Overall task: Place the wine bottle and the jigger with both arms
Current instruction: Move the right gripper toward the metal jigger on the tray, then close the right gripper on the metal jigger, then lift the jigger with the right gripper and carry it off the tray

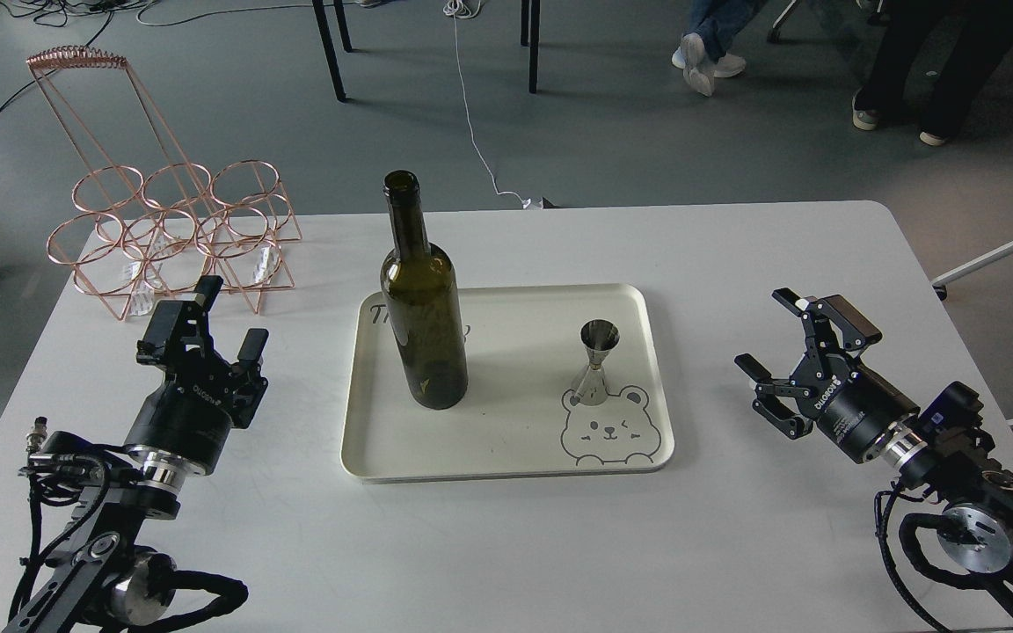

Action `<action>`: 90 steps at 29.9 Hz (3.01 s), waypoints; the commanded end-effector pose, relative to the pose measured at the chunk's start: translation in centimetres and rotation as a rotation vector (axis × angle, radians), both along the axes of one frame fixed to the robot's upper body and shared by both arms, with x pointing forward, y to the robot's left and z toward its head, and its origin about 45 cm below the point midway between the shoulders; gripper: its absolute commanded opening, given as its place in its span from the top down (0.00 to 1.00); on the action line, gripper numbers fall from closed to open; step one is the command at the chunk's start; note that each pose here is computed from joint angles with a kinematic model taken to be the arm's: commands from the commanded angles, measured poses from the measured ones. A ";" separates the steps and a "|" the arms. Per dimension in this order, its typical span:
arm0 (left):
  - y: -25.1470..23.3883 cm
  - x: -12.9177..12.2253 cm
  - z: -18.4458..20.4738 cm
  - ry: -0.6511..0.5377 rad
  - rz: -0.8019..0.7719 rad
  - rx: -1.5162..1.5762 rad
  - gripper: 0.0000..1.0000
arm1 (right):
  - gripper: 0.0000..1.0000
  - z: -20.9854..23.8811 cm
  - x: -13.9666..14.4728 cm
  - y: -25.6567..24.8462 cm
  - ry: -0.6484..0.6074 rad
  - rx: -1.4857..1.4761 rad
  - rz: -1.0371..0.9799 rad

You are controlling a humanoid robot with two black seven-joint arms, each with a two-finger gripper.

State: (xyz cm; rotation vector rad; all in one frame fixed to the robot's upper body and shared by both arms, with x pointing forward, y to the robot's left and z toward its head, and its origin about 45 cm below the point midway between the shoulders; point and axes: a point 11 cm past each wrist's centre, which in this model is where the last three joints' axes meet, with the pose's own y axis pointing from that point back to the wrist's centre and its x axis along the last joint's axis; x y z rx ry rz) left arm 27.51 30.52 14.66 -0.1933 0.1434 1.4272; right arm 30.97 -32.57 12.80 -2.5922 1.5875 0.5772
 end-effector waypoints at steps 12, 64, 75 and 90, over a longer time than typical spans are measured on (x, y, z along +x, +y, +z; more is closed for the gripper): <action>1.0 0.4 0.7 -0.036 0.038 -0.052 0.02 | 0.01 4.5 -1.2 0.5 -0.308 -0.497 0.319; 1.0 0.5 2.2 -0.114 0.039 -0.058 0.02 | 0.43 -3.5 2.8 12.9 -1.123 -1.425 0.619; 0.7 0.5 2.9 -0.141 0.029 -0.064 0.02 | 0.67 -3.3 3.1 13.8 -1.138 -1.415 0.609; 0.7 0.5 3.0 -0.145 0.033 -0.066 0.02 | 0.79 1.4 6.0 13.0 -1.209 -1.416 0.382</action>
